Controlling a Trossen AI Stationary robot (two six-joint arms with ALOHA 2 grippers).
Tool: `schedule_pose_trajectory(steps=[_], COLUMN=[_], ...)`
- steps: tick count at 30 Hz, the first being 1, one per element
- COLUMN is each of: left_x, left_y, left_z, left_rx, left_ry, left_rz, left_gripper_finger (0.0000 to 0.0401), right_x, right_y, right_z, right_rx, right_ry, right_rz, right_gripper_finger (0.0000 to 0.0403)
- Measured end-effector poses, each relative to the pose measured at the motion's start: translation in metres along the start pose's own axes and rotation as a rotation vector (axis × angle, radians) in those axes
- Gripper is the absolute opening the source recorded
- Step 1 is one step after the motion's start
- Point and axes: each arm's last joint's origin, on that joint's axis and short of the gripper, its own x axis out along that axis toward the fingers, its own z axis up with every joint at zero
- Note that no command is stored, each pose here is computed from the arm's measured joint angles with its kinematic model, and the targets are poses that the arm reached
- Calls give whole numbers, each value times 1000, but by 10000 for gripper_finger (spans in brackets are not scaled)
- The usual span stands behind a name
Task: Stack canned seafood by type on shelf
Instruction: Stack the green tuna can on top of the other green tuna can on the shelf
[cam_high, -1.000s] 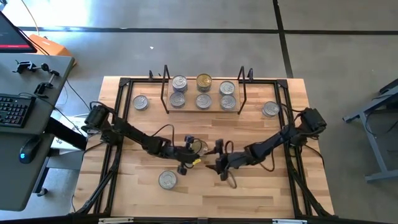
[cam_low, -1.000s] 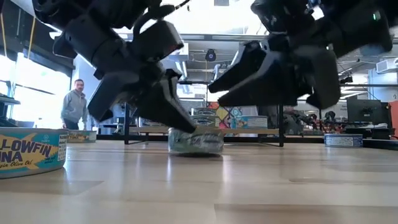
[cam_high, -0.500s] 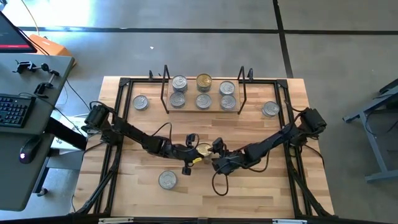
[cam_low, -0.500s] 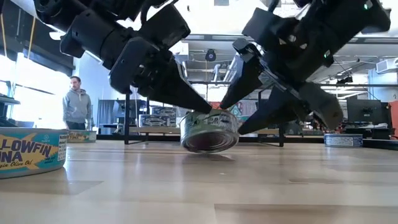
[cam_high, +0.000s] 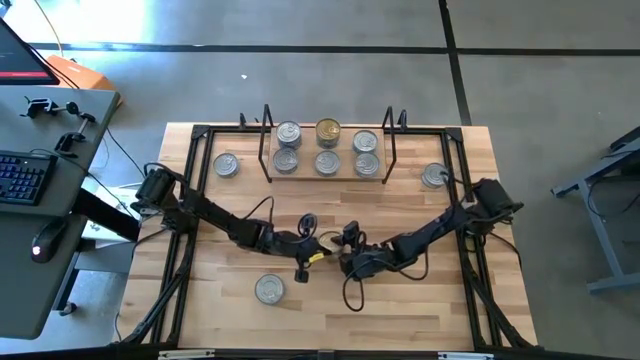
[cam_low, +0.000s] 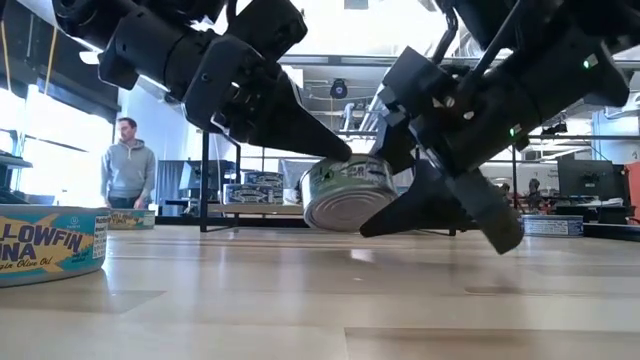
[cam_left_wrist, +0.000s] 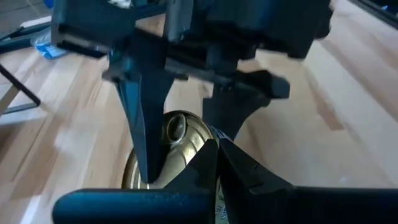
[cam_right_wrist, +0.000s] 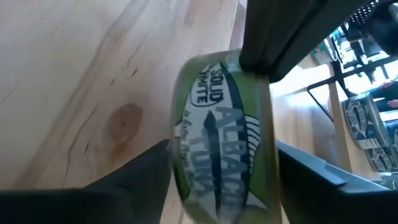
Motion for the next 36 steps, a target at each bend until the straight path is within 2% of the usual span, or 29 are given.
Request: schedule_pose_trajectory(steps=[4, 9, 12, 16, 20, 26, 31, 34, 36], left_x=[0, -2, -12, -40, -74, -110, -115, -117, -119], left_y=[0, 1, 4, 8, 11, 6, -6, -12, -15], left_z=[0, 2, 5, 11, 20, 21, 18, 11, 9], left_rx=[0, 2, 25, 34, -16, -14, -23, -34, -50], left_ry=[-2, 3, 65, 183, 237, 250, 236, 229, 211], left_rz=[0, 12, 69, 185, 345, 529, 533, 535, 544], left_gripper_finger=[0, 8, 22, 37, 41, 41, 42, 42, 42], right_x=[2, -2, -7, -16, -19, 6, 28, 35, 39], right_y=[3, 3, -2, -18, -55, -128, -178, -201, -210], right_z=[-1, -1, 3, 11, 23, 21, -1, -14, -27], right_rx=[28, 136, 152, 145, 140, 135, 94, 97, 111], right_ry=[10, 29, 79, 151, 196, 266, 364, 370, 387], right_rz=[-14, -4, 15, 14, -68, -198, -271, -302, -281], right_gripper_finger=[206, 120, 115, 115, 115, 115, 115, 115, 115])
